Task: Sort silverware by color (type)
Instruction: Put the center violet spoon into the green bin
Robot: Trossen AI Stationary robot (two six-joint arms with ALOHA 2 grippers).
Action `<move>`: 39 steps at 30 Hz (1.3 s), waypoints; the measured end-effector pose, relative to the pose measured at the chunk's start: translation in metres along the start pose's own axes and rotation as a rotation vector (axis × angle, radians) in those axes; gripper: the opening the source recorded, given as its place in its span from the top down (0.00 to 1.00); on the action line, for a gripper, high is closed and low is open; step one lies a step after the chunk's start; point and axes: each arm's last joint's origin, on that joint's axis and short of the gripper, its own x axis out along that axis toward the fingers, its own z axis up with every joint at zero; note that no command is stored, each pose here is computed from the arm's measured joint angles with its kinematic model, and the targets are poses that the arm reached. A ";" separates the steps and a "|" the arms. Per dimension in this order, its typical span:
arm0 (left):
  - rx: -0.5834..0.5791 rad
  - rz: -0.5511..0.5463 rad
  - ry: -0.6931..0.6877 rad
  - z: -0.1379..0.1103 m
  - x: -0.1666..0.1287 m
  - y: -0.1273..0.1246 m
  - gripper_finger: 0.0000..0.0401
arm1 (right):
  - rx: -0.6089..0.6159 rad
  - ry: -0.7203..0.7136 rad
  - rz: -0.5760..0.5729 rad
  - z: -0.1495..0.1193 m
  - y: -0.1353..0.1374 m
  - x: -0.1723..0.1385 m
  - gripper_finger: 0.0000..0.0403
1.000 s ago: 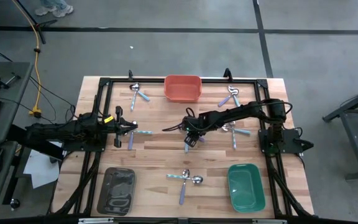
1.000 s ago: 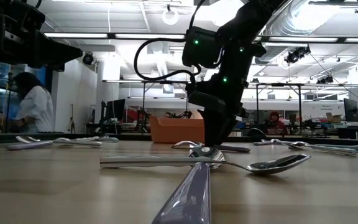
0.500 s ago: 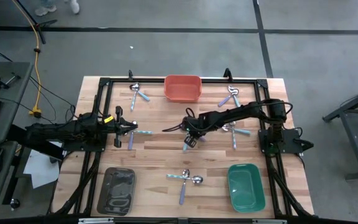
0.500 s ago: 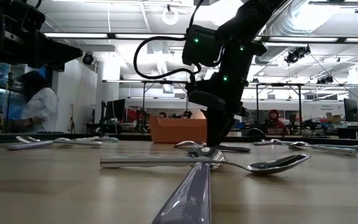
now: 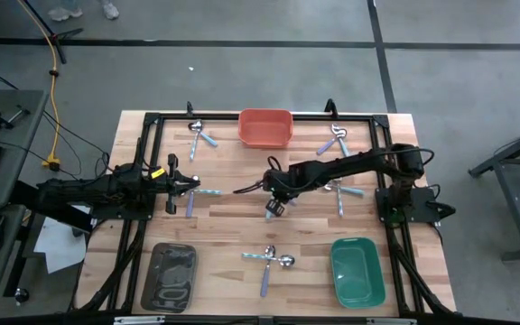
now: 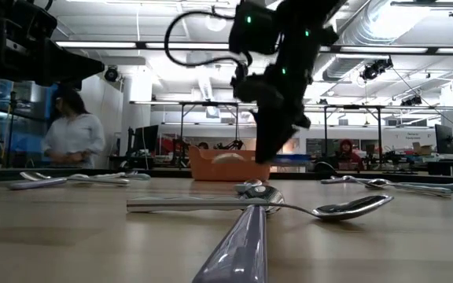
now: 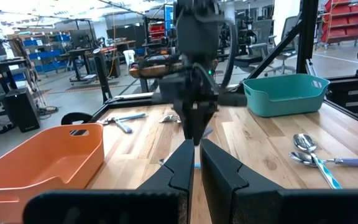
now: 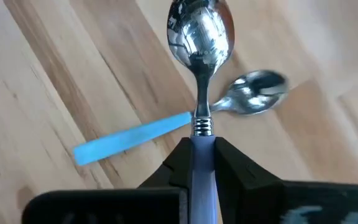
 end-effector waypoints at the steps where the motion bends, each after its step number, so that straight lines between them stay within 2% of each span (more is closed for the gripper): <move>1: 0.000 0.000 0.000 0.000 0.000 0.000 0.95 | -0.004 -0.002 -0.005 0.002 0.002 -0.006 0.96; 8: 0.000 0.000 0.000 0.000 0.000 0.000 0.95 | -0.003 -0.007 0.013 0.004 0.027 -0.052 0.96; 13: 0.000 0.000 0.000 0.000 0.000 0.000 0.95 | 0.010 0.046 0.021 -0.012 0.059 -0.092 0.96; 18: 0.000 0.000 -0.001 0.000 0.000 0.000 0.95 | 0.071 0.131 0.003 -0.052 0.096 -0.126 0.96; 24: 0.000 0.000 0.000 0.000 0.000 0.000 0.95 | 0.200 0.249 0.001 -0.120 0.135 -0.151 0.96; 28: 0.000 0.000 0.000 0.000 0.000 0.000 0.95 | 0.332 0.269 -0.003 -0.167 0.154 -0.168 0.96; 33: 0.000 0.000 0.000 0.000 0.000 0.000 0.95 | 0.484 0.255 -0.105 -0.217 0.158 -0.178 0.96; 39: 0.000 0.000 0.000 0.000 0.000 0.000 0.95 | 0.548 0.216 -0.269 -0.250 0.143 -0.161 0.96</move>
